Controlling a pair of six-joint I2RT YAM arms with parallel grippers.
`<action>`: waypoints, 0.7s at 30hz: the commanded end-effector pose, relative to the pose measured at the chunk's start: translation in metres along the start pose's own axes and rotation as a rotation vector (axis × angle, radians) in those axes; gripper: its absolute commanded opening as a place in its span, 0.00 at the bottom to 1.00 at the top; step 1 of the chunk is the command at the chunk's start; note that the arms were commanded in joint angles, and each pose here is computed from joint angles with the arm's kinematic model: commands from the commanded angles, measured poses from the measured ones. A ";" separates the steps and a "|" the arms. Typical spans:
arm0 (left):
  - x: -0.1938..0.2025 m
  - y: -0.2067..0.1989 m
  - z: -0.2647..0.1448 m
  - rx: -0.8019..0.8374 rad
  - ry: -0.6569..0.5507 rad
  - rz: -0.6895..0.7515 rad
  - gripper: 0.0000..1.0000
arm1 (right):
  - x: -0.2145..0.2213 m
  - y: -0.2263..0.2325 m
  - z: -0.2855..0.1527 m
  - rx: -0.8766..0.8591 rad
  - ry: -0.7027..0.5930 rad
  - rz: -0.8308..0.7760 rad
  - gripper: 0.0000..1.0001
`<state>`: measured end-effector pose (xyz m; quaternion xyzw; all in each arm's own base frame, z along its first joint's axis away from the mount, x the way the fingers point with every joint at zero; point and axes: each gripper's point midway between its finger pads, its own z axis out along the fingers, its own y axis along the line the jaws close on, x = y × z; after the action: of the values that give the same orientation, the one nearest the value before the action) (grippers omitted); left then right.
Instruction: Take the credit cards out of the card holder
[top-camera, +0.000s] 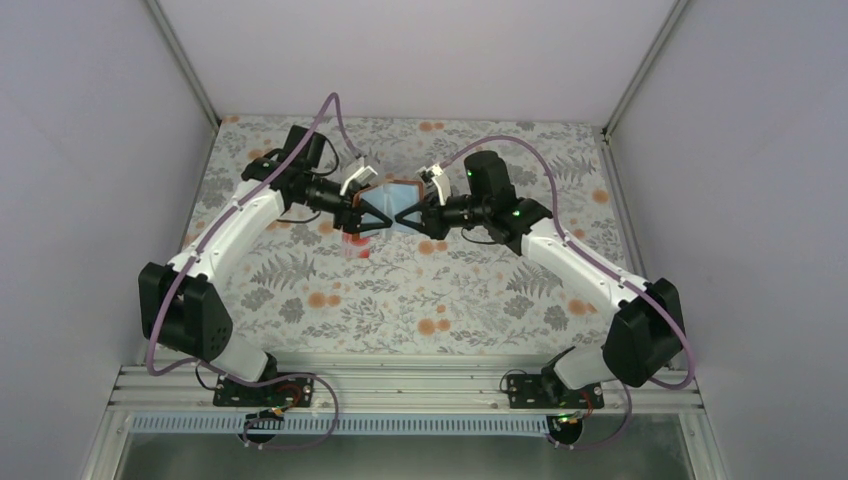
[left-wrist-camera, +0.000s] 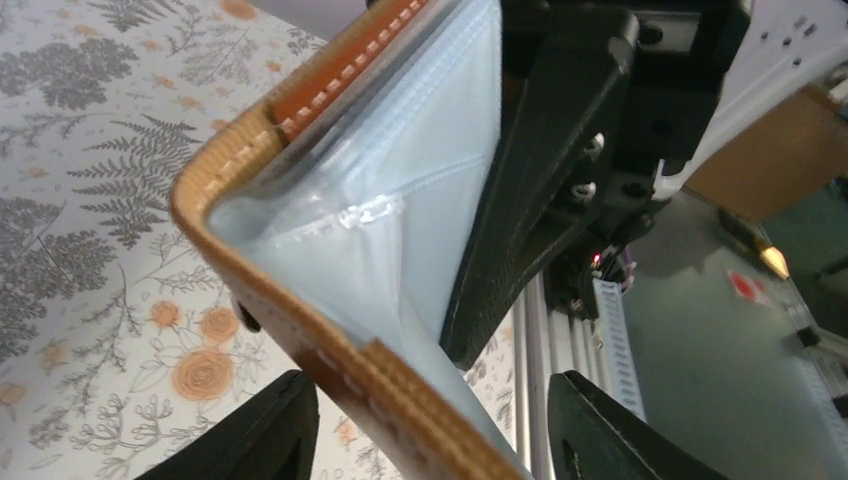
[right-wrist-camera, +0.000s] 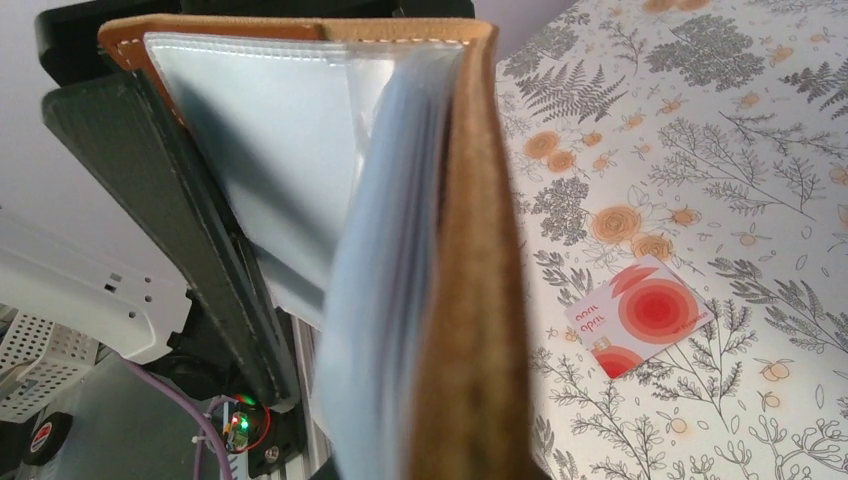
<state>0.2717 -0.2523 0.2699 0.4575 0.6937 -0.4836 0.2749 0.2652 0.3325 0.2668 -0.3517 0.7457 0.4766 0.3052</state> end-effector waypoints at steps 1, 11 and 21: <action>0.001 -0.002 0.002 -0.013 0.002 0.048 0.50 | -0.026 0.030 -0.005 -0.088 -0.061 -0.089 0.04; -0.001 -0.001 0.000 -0.031 0.007 0.057 0.02 | -0.025 0.040 -0.030 -0.040 -0.078 -0.194 0.33; -0.004 -0.006 -0.003 -0.025 0.006 0.070 0.02 | -0.012 0.010 -0.063 0.110 -0.090 -0.150 0.46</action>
<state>0.2721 -0.2511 0.2611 0.4614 0.7056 -0.4633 0.2731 0.2535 0.2919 0.3185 -0.3776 0.7083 0.4451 0.3970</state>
